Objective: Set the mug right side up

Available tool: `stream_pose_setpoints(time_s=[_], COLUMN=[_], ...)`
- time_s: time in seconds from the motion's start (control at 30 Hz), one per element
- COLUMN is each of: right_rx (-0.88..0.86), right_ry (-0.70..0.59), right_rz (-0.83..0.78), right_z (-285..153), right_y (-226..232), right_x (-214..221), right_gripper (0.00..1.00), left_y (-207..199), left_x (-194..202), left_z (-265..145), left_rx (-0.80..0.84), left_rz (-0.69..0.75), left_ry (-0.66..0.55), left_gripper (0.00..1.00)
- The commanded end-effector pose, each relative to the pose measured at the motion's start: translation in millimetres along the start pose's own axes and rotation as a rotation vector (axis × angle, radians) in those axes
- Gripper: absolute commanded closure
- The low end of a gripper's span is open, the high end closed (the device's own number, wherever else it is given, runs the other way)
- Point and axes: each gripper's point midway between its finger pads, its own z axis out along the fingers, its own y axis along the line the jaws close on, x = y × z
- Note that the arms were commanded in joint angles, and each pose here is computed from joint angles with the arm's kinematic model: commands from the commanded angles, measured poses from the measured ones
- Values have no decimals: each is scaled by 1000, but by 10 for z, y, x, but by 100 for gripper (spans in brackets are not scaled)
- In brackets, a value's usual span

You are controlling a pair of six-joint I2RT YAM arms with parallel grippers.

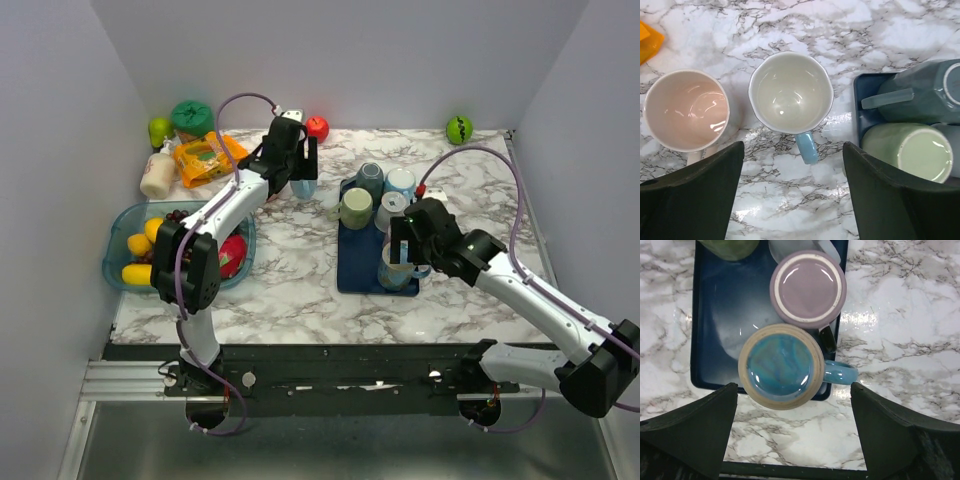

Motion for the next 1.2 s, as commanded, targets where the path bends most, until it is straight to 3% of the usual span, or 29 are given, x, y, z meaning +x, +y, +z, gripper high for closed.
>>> stream_pose_setpoints(time_s=[0.0, 0.37, 0.7, 0.93, 1.17], right_rx=[-118, -258, -238, -430, -389], right_ry=[52, 171, 158, 205, 248], right_rz=[-122, -370, -582, -577, -504], right_z=[-5, 182, 348, 324, 483], right_y=[53, 103, -93, 205, 248], right_x=[171, 365, 353, 514, 522], right_gripper=[0, 2, 4, 4, 8], left_y=[-144, -290, -235, -218, -148], left_x=[-185, -339, -248, -245, -210], left_z=[-276, -778, -882, -889, -914], left_rx=[75, 198, 199, 198, 187], left_rz=[-21, -16, -2, 1, 0], left_ry=[-50, -101, -95, -96, -91], left_gripper=[11, 7, 6, 6, 6])
